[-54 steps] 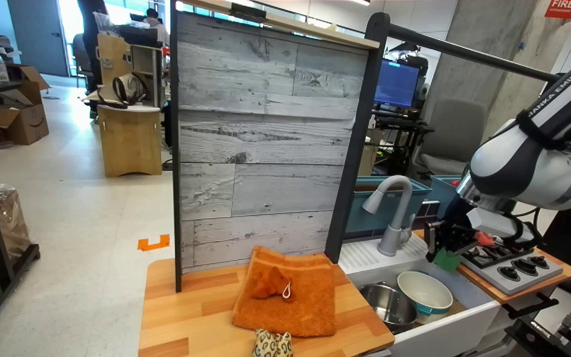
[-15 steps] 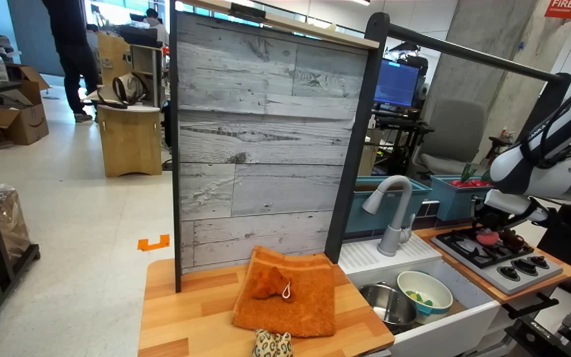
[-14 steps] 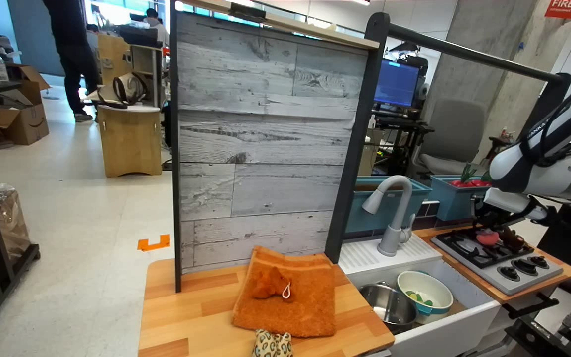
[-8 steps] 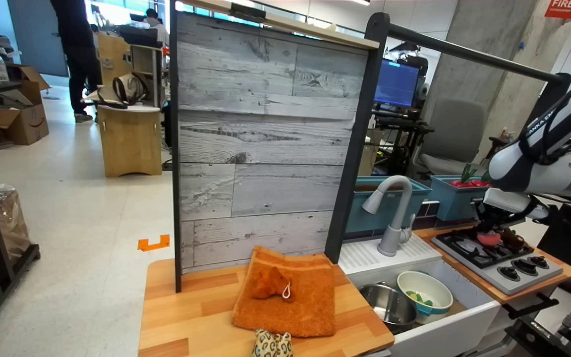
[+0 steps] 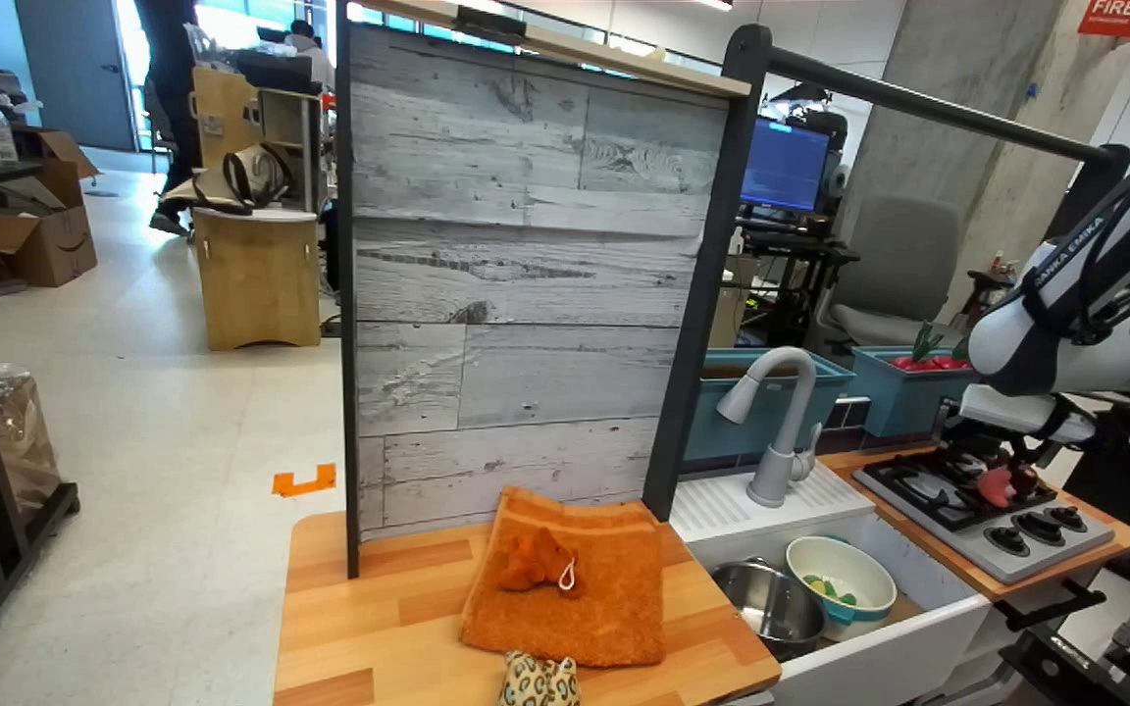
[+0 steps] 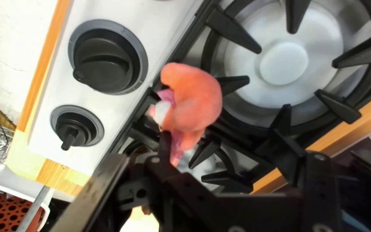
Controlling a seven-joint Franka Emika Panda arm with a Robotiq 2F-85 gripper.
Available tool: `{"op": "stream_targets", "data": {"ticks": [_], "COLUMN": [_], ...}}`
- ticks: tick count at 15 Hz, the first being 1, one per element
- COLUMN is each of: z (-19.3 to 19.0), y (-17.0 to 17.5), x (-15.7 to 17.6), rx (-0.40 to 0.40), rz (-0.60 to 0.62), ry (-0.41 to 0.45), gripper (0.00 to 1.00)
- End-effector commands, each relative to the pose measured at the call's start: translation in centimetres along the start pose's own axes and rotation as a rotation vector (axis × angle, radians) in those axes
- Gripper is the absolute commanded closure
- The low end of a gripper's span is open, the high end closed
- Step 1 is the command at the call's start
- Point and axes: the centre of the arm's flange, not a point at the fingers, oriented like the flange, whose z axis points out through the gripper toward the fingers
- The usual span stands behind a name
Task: Put the plushies inside the pots in the sink, wipe the counter with the towel, and then remove the pink plushy from the pot and put it on the stove
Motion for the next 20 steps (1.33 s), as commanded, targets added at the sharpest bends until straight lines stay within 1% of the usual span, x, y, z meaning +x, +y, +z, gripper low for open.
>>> {"op": "stream_targets", "data": {"ticks": [1, 2, 3, 4, 5, 6, 7, 9, 11, 15, 16, 20], "z": [-0.8, -0.6, -0.3, -0.1, 0.0, 0.1, 0.1, -0.2, -0.9, -2.7, -3.0, -3.8], "y": [0.4, 0.5, 0.5, 0.6, 0.7, 0.8, 0.8, 0.6, 0.2, -0.4, -0.5, -0.7], "x": [-1.4, -1.7, -2.0, -2.1, -2.3, -2.4, -2.4, -2.4, -2.5, -2.8, -2.8, -3.1], "rx": [-0.053, -0.062, -0.07, -0.076, -0.082, -0.084, -0.083, -0.072, -0.056, -0.026, -0.021, -0.017], "rz": [0.017, 0.02, 0.023, 0.024, 0.024, 0.025, 0.025, 0.023, 0.018, 0.005, 0.002, -0.005], "ry": [-0.046, -0.064, -0.078, -0.088, -0.097, -0.105, -0.108, -0.101, -0.091, -0.074, -0.071, -0.065], "gripper": [0.0, 0.0, 0.25, 0.25, 0.27, 0.33, 0.43, 0.58, 0.7, 0.99, 1.0, 1.0]}}
